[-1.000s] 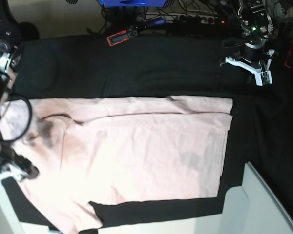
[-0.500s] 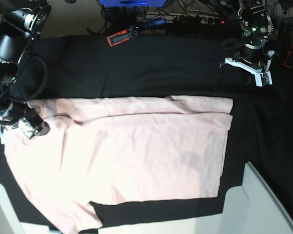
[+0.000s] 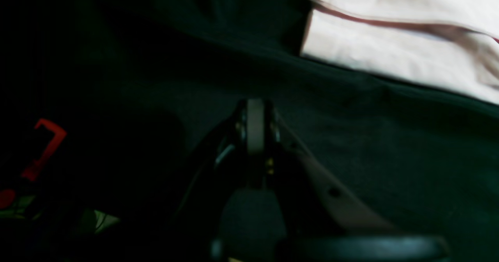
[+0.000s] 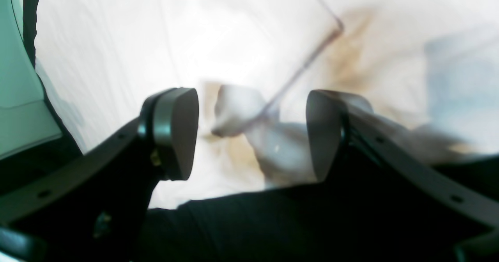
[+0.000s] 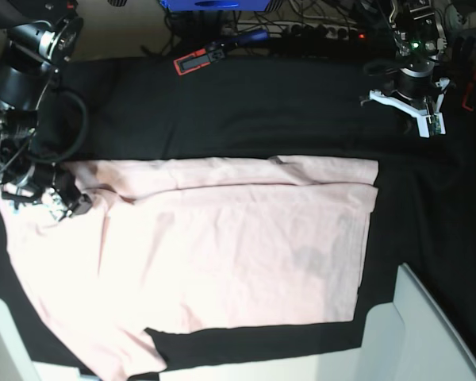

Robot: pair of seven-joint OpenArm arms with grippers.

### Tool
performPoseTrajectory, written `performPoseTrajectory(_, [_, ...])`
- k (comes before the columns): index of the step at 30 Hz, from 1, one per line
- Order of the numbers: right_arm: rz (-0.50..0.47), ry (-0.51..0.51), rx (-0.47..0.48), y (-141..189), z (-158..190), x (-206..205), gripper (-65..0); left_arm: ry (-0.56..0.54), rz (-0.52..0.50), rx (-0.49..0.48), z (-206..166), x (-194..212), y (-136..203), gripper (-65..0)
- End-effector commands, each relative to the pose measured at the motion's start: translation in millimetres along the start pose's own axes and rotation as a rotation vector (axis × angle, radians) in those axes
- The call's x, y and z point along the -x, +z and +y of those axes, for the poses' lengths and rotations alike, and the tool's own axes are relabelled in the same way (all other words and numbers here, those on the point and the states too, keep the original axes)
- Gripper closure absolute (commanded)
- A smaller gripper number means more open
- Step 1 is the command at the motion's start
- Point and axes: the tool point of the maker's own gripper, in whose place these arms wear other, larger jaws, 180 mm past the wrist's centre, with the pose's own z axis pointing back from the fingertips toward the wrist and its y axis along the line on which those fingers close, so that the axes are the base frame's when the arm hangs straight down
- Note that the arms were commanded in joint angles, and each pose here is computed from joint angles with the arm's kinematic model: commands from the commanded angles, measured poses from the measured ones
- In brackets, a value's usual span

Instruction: Fold the T-shirt properly

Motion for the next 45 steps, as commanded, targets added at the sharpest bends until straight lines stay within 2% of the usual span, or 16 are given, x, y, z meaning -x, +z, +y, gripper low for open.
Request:
performPoseTrajectory(1, [-0.040,0.018,-0.025,4,10,-19,-40.0,-0.012,-0.040,-0.007,4,-11,1,0.0])
performPoseTrajectory(6, [-0.034,0.008,-0.042,-1,18,-23,-39.9,-0.014,-0.033,-0.008,5,-8,3,0.0])
performPoseTrajectory(8, [-0.039,0.010,-0.046,-1,21,-26,-36.9,-0.014,-0.035,-0.008,5,-9,3,0.0])
performPoseTrajectory(18, [-0.020,-0.001,-0.051,-5,23,-23,-0.3,-0.014,-0.035,-0.008,5,-9,3,0.0])
performPoseTrajectory(26, [-0.025,0.014,-0.099,-4,54,-43,-0.3,-0.014,-0.035,-0.008,5,-9,3,0.0])
performPoseTrajectory(31, [-0.031,-0.041,-0.093,-3,67,-57,-0.3,-0.014,-0.035,-0.008,5,-9,3,0.0])
performPoseTrajectory(37, [-0.017,-0.078,-0.118,-12,89,-52,-0.3,-0.013,-0.034,-0.008,5,-8,3,0.0])
performPoseTrajectory(40, [0.002,-0.023,-0.134,-18,111,-46,-0.3,-0.013,-0.034,-0.008,5,-8,3,0.0])
performPoseTrajectory(45, [0.009,0.010,-0.135,-30,124,-42,-0.3,-0.013,-0.034,-0.008,5,-8,3,0.0])
